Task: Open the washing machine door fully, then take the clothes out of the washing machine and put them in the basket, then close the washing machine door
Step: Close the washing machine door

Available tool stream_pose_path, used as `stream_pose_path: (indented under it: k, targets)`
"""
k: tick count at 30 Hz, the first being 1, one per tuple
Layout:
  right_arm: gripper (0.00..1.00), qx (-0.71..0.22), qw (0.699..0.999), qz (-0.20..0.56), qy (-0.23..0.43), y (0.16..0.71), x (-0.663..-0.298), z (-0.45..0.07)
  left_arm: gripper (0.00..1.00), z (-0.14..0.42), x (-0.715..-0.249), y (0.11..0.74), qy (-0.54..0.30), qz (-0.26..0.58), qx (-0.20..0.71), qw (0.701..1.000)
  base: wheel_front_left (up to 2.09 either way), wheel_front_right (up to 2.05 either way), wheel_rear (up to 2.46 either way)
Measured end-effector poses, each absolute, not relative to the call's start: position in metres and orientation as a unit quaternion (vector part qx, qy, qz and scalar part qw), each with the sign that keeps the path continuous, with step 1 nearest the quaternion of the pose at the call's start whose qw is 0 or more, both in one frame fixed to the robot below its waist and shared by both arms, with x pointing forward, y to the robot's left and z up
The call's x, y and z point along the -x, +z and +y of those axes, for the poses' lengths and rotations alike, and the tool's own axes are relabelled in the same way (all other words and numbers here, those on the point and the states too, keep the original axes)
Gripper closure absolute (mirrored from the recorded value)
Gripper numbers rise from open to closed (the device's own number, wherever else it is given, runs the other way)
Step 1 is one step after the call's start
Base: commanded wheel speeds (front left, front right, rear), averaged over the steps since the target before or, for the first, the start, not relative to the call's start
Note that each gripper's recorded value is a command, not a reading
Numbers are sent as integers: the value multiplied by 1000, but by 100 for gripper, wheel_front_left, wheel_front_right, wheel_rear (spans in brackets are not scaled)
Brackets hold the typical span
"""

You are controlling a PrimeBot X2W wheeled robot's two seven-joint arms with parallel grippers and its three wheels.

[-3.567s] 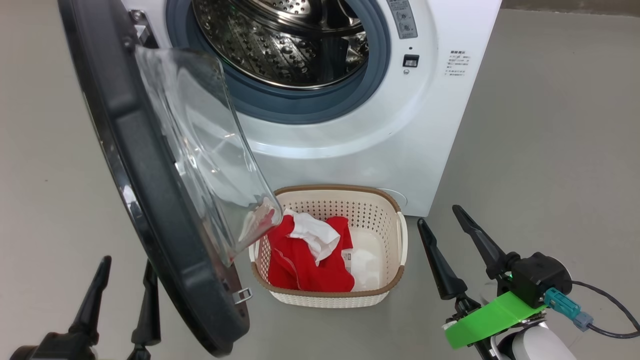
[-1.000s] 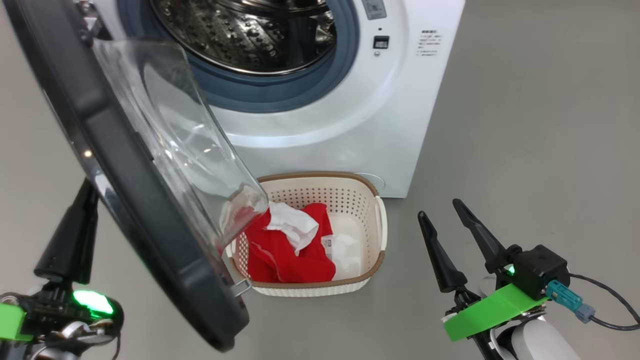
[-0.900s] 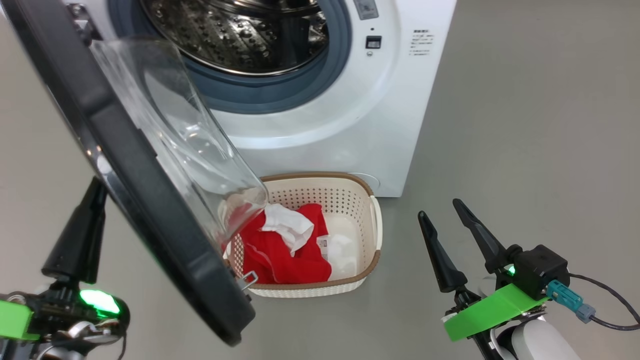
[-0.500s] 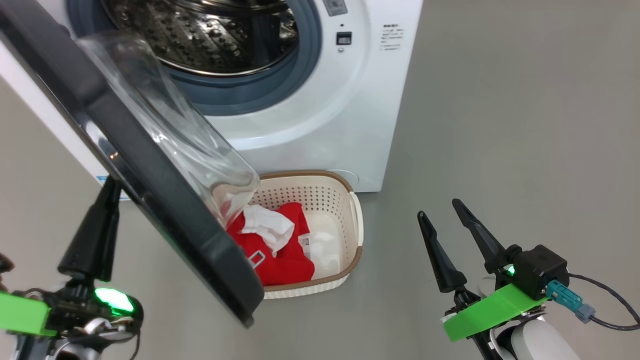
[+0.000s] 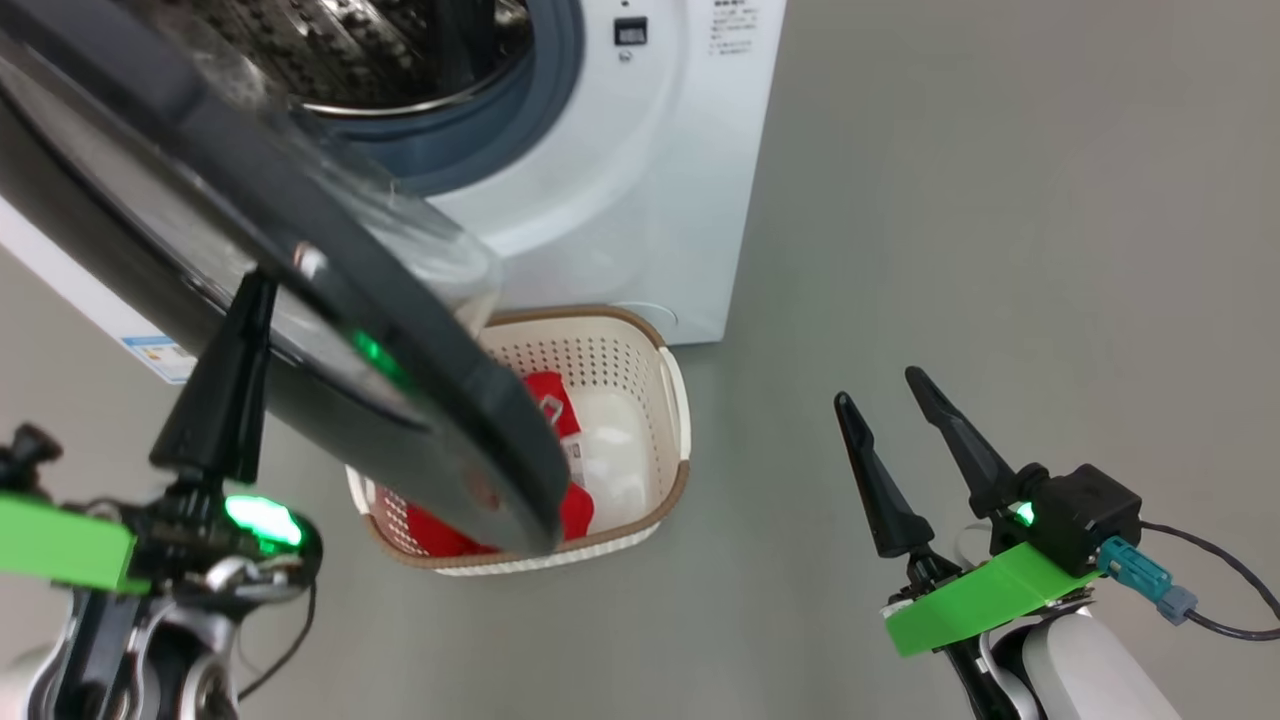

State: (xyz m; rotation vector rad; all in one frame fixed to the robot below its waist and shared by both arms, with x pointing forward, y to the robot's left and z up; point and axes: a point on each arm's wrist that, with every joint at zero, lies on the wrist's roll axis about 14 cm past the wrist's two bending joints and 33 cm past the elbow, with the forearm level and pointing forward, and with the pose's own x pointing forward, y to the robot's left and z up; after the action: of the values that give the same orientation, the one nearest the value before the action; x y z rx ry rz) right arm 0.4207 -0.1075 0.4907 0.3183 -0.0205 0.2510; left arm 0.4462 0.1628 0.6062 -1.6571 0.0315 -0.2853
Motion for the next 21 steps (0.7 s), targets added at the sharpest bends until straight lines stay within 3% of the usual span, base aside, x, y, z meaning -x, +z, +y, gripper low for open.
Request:
stream_pose_path:
  k: [7,21]
  targets:
    - [0,-155,982,-9,108,486,-427,-120,100,140,-478,610,-148,17,739,657,0,0,0]
    - [0,-150,985,4,84,471,-438,-136,100,124,-533,599,-137,6,728,671,0,0,0]
